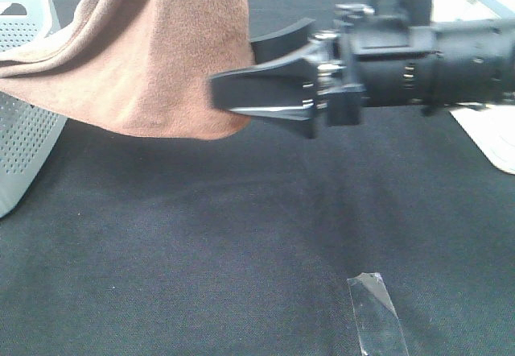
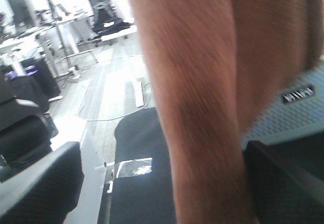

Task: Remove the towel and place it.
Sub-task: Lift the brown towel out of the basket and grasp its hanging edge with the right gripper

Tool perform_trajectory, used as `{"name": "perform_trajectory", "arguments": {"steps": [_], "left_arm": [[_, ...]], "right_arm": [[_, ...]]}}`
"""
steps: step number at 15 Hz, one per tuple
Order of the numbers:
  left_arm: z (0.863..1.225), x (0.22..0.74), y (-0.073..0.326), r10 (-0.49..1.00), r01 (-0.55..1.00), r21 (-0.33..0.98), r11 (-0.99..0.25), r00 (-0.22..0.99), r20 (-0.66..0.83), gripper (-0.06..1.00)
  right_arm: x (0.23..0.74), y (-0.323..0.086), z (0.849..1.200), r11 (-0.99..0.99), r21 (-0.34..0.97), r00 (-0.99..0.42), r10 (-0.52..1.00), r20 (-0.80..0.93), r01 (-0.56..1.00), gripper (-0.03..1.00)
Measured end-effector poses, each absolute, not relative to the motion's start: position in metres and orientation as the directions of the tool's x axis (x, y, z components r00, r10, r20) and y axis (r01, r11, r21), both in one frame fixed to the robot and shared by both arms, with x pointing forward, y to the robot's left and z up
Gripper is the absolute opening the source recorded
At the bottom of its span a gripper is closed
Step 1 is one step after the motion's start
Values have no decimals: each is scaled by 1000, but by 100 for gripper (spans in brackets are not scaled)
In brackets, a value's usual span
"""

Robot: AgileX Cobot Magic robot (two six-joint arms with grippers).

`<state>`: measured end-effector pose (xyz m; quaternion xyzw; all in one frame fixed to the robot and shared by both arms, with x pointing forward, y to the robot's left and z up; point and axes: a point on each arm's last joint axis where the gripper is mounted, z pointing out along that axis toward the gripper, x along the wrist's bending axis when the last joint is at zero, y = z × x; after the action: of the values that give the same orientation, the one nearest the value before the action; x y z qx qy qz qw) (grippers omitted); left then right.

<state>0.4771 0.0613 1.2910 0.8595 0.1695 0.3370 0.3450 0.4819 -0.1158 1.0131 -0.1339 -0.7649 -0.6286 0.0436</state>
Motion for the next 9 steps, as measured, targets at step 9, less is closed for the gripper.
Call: {"name": "perform_trajectory", "arguments": {"steps": [9], "left_arm": [[1291,477,62,548,85,719,-690,710,442,0]], "right_arm": [[494,-102,997,270,926,-949,244,198,262,55]]}}
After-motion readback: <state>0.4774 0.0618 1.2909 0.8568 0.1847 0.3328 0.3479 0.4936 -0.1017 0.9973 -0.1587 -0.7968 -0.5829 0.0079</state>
